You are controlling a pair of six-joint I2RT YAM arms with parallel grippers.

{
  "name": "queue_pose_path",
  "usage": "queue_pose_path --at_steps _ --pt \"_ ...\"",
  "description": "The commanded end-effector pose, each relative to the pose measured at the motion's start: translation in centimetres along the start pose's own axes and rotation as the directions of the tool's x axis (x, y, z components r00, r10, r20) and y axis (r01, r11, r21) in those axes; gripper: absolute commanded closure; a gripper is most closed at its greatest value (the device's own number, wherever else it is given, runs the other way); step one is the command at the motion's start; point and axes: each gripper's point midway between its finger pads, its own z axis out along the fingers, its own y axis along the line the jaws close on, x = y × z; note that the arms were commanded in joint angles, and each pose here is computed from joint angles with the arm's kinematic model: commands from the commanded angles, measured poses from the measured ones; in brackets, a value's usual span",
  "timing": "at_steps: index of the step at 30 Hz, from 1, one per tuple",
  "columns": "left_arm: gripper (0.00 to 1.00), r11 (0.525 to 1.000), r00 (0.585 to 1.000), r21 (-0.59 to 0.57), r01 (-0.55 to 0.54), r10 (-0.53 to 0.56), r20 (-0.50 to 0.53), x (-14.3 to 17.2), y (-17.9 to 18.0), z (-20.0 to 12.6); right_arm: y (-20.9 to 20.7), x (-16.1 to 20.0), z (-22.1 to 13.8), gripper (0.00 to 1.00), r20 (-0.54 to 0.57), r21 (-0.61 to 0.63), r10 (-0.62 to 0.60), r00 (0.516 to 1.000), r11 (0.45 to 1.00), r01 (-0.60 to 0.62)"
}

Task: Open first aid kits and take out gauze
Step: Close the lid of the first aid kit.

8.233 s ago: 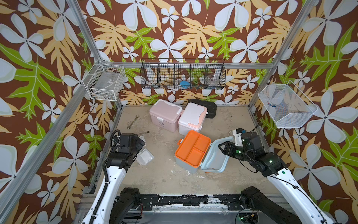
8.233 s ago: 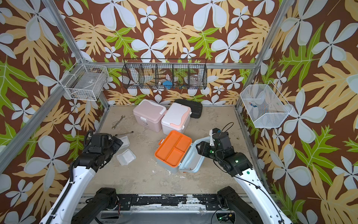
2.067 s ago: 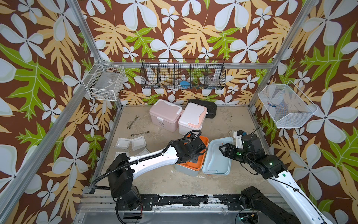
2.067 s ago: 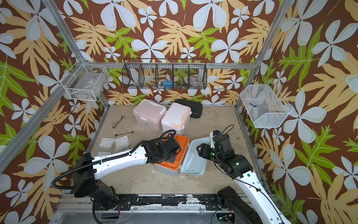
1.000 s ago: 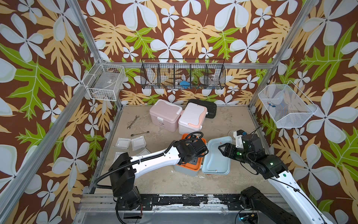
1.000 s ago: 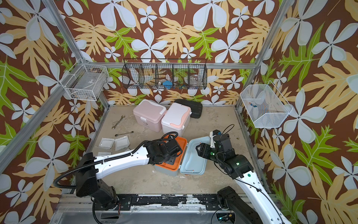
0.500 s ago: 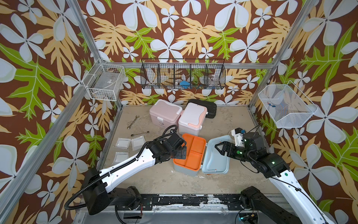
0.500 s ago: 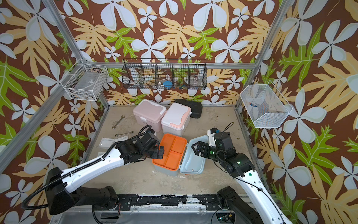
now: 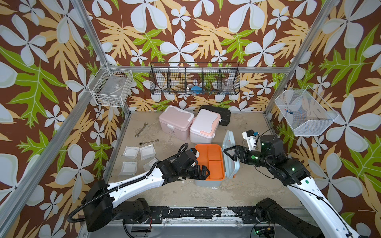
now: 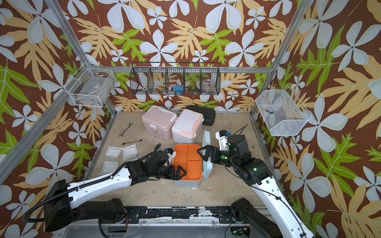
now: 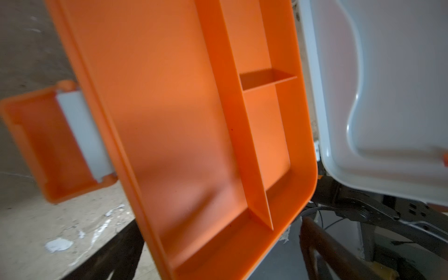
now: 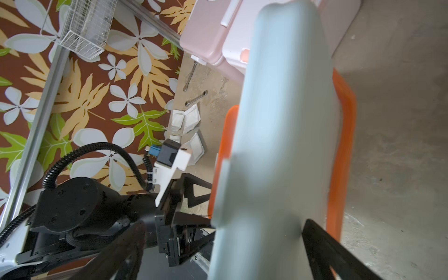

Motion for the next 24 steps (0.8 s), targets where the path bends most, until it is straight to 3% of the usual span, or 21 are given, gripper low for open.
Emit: queue_pose_path --at_steps 1,6,12,20,24 --pt "0.01 0.997 0.998 0.079 0.010 -0.014 0.060 -1.2 -1.8 -0.7 2.3 -0.2 0.7 0.00 -0.007 -0.075 -0.006 1.000 0.997 0.005" --pt "0.00 0.995 0.975 -0.061 0.078 -0.063 0.215 -2.5 2.3 -5.0 3.6 0.5 1.8 0.00 -0.048 -0.094 -0.026 0.998 0.995 0.021" --pt "0.00 0.983 0.953 -0.107 0.147 -0.112 0.280 -2.5 5.5 -7.5 3.3 1.8 3.7 0.00 -0.094 -0.098 -0.026 0.995 0.995 0.017" --pt "0.00 0.985 0.926 0.077 0.157 -0.174 0.335 -5.9 4.8 -8.6 0.9 6.1 7.6 0.00 -0.207 -0.022 -0.021 0.978 1.000 0.017" --pt "0.00 0.970 0.918 0.169 0.175 -0.223 0.327 -7.0 5.3 -8.0 -1.1 5.5 7.4 0.00 -0.177 0.099 -0.049 0.983 0.993 0.067"
